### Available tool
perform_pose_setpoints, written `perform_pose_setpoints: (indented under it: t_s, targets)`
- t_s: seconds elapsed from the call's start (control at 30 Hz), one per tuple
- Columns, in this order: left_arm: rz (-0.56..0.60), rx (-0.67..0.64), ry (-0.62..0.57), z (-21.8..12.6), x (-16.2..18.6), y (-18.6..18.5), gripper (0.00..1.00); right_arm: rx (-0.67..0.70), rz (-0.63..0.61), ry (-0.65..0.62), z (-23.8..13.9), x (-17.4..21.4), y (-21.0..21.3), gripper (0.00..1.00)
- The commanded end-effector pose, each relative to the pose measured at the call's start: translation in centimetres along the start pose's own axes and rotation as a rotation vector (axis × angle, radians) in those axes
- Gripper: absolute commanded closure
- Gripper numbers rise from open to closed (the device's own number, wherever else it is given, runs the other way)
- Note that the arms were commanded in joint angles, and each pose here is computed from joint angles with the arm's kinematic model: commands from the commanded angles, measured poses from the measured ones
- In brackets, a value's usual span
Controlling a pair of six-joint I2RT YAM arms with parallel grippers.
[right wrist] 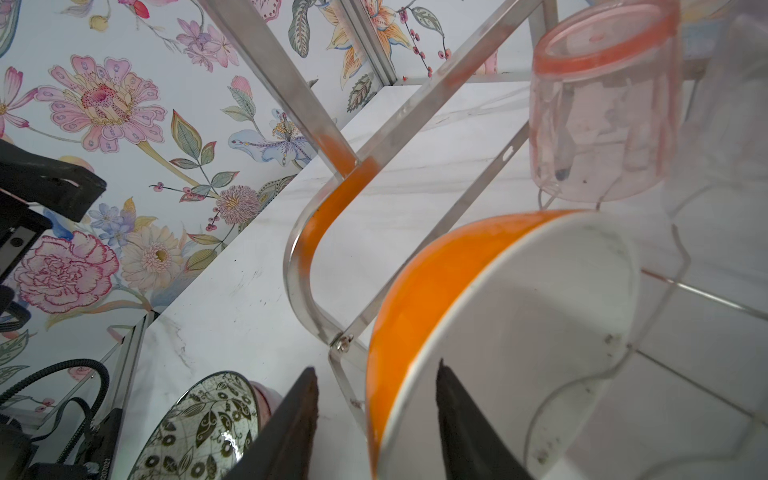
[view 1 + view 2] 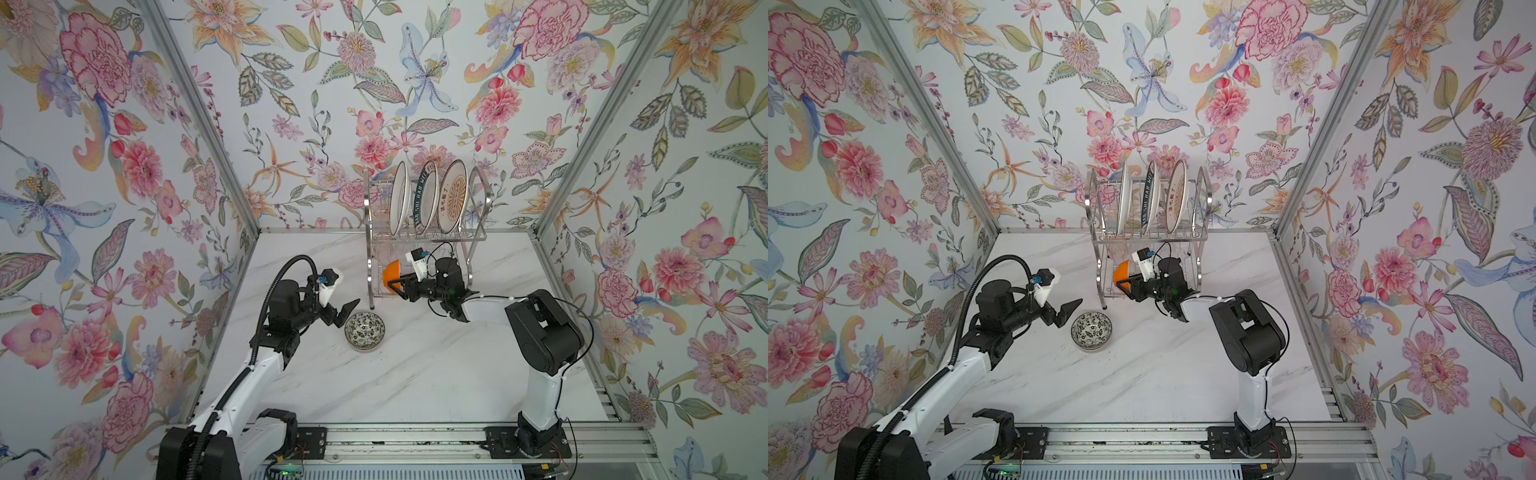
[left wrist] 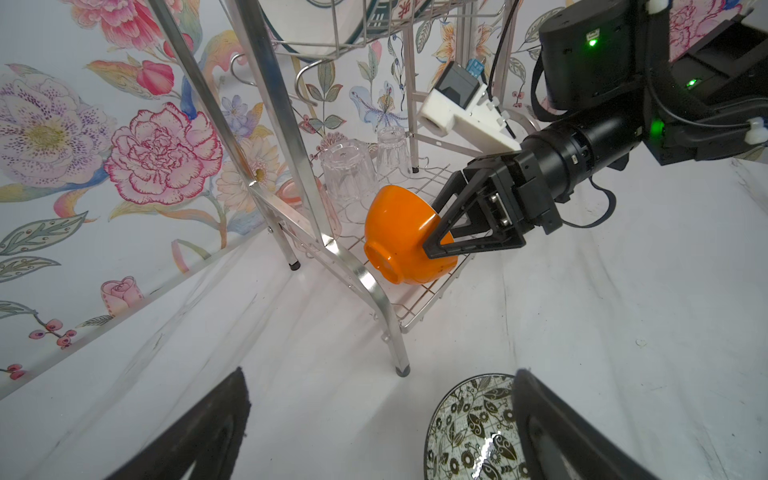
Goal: Unload the mixed dishes from the dish rack
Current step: 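Close the right gripper on the orange bowl's rim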
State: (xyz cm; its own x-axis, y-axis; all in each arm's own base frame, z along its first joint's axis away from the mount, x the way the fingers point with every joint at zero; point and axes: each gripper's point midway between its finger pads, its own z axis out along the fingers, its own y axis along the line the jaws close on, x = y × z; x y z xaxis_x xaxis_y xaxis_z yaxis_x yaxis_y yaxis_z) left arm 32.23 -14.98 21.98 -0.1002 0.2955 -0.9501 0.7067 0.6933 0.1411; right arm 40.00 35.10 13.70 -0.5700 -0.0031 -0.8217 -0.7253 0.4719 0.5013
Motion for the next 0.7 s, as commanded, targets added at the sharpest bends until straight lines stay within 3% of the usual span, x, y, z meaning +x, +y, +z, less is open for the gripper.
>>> perform_pose_setpoints:
  t_s: [0.0, 0.67]
  targets:
    - [0.022, 0.004, 0.009, 0.1, 0.6, -0.4, 0.01, -0.04, 0.005, -0.03, 0.4, -1.3, 0.4, 0.53]
    - [0.022, 0.013, 0.041, 0.7, 1.4, -0.6, 0.01, -0.08, 0.073, -0.02, 1.7, -0.9, -0.1, 0.67]
